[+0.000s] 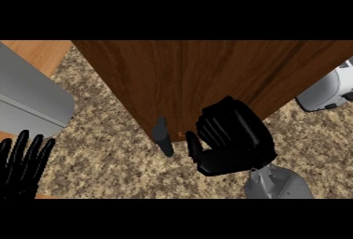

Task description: Pick up the bottled water, place it into the cabinet and close the cabinet

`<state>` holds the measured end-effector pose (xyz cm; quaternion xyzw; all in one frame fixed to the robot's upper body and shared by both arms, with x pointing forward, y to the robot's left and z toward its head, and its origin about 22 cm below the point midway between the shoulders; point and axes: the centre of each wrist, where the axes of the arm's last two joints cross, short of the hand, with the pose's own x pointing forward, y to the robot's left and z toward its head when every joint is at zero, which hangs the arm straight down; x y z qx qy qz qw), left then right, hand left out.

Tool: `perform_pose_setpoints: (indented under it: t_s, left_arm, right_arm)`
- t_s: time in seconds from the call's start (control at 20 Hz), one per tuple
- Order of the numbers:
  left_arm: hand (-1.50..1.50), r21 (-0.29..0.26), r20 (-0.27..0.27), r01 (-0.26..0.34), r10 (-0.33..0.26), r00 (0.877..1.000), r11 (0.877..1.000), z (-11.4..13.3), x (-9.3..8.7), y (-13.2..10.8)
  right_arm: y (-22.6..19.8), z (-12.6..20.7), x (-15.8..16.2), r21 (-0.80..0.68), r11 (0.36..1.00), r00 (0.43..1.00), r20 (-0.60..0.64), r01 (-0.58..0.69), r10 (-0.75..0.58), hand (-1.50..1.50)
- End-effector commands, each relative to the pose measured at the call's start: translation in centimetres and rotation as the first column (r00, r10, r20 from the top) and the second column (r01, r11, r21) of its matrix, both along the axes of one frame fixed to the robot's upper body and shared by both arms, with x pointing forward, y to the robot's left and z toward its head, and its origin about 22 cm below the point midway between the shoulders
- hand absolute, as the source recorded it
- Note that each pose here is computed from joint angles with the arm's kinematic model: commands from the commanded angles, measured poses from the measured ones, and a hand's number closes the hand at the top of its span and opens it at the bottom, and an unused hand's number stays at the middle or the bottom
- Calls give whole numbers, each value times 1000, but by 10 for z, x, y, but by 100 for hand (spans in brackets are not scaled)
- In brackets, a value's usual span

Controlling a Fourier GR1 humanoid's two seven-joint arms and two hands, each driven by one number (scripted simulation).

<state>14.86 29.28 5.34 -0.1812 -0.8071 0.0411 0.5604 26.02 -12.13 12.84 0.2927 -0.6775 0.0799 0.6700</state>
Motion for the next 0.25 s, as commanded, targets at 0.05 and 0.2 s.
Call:
perform_pose_setpoints:
  t_s: [0.05, 0.2]
  left_arm:
    - [-150, -5, -11, 23, -23, 1000, 1000, -1, -2, 0]
    - [-150, -11, -9, -20, 20, 1000, 1000, -5, 0, -2]
  right_arm:
    - [28, 26, 63, 10, 996, 995, -50, 85, -85, 150]
    - [46, 31, 90, 5, 997, 995, -64, 80, -79, 150]
